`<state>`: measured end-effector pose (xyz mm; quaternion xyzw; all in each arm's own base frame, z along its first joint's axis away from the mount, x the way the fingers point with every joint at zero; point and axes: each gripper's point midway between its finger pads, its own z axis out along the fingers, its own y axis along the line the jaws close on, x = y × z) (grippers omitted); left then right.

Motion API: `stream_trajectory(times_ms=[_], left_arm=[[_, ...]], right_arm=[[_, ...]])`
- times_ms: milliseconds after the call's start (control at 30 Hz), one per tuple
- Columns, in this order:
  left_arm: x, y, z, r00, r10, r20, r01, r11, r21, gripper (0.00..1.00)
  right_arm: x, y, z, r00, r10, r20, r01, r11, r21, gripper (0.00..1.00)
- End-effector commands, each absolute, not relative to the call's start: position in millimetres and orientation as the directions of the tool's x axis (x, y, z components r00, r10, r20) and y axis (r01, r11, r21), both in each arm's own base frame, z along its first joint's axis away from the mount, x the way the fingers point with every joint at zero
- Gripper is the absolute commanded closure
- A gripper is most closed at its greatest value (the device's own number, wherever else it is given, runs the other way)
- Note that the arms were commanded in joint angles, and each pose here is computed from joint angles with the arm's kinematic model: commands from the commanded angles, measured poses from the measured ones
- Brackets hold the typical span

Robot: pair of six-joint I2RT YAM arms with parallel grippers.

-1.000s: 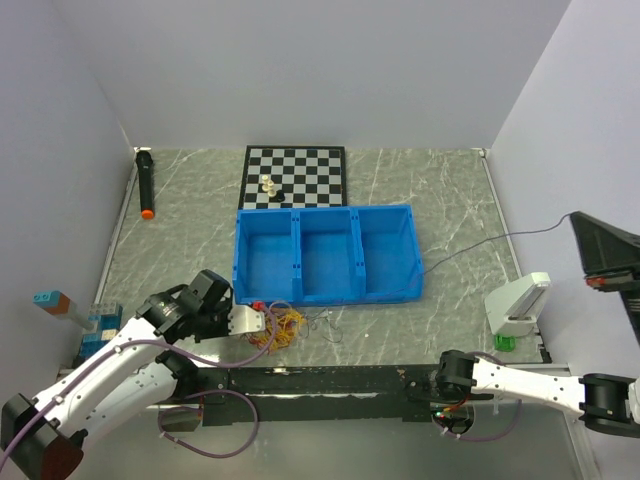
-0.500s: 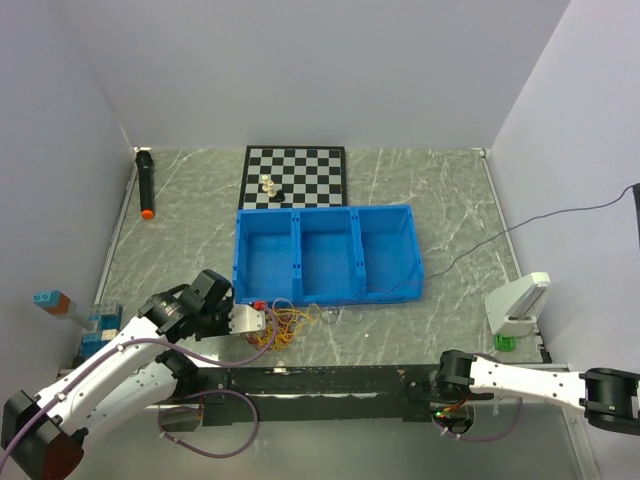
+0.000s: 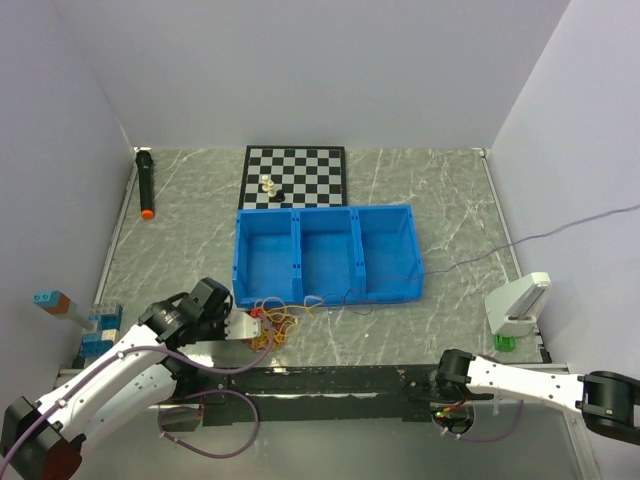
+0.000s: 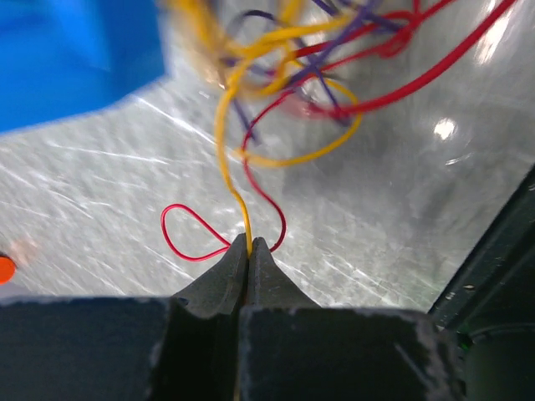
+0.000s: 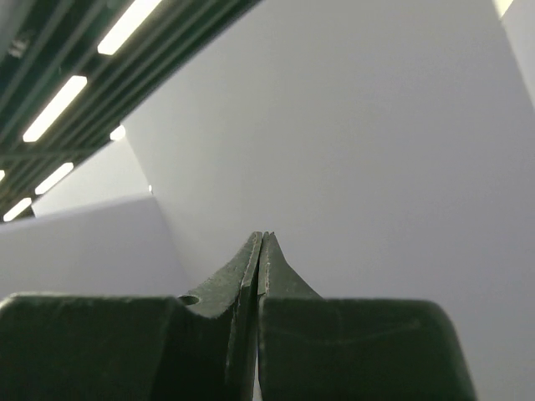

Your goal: Untangle the cables

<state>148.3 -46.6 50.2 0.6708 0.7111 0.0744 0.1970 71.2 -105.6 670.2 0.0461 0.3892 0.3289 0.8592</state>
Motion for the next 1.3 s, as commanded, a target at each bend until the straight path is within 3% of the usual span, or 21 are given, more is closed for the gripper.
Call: stream_trajectory(times_ms=[0, 433, 667, 867, 1067, 1267], left_arm=[[155.4, -25.0, 39.7, -0.011, 0.998, -0.063, 0.901, 0.037, 0.432, 0.99], [162.1, -25.7, 44.6, -0.016, 0.998, -0.054, 0.893, 0.038, 0.448, 0.99], [152.4, 6.5, 12.6, -0.010, 0.995, 0.104, 0.897, -0.037, 0.441, 0.99], [150.9, 18.0, 6.5, -0.015, 0.984, 0.177, 0.900, -0.064, 0.430, 0.99], [163.7, -9.7, 27.4, -0.050, 0.998, 0.043, 0.899, 0.026, 0.438, 0.99], [192.2, -83.6, 110.0, -0.045, 0.943, -0.329, 0.875, 0.196, 0.443, 0.99]], right_arm=[[57.3, -116.7, 689.3, 0.549, 0.570, -0.611, -0.512, 0.808, 0.293, 1.00], [61.9, -117.0, 702.2, 0.584, 0.534, -0.612, -0.467, 0.837, 0.284, 1.00], [33.2, -161.5, 715.6, 0.646, 0.556, -0.522, -0.460, 0.830, 0.315, 1.00], [18.3, -187.8, 712.0, 0.677, 0.573, -0.462, -0.455, 0.819, 0.350, 1.00], [38.5, -155.9, 705.6, 0.640, 0.543, -0.543, -0.442, 0.839, 0.318, 1.00], [71.5, -84.5, 701.9, 0.577, 0.503, -0.644, -0.466, 0.850, 0.245, 1.00]])
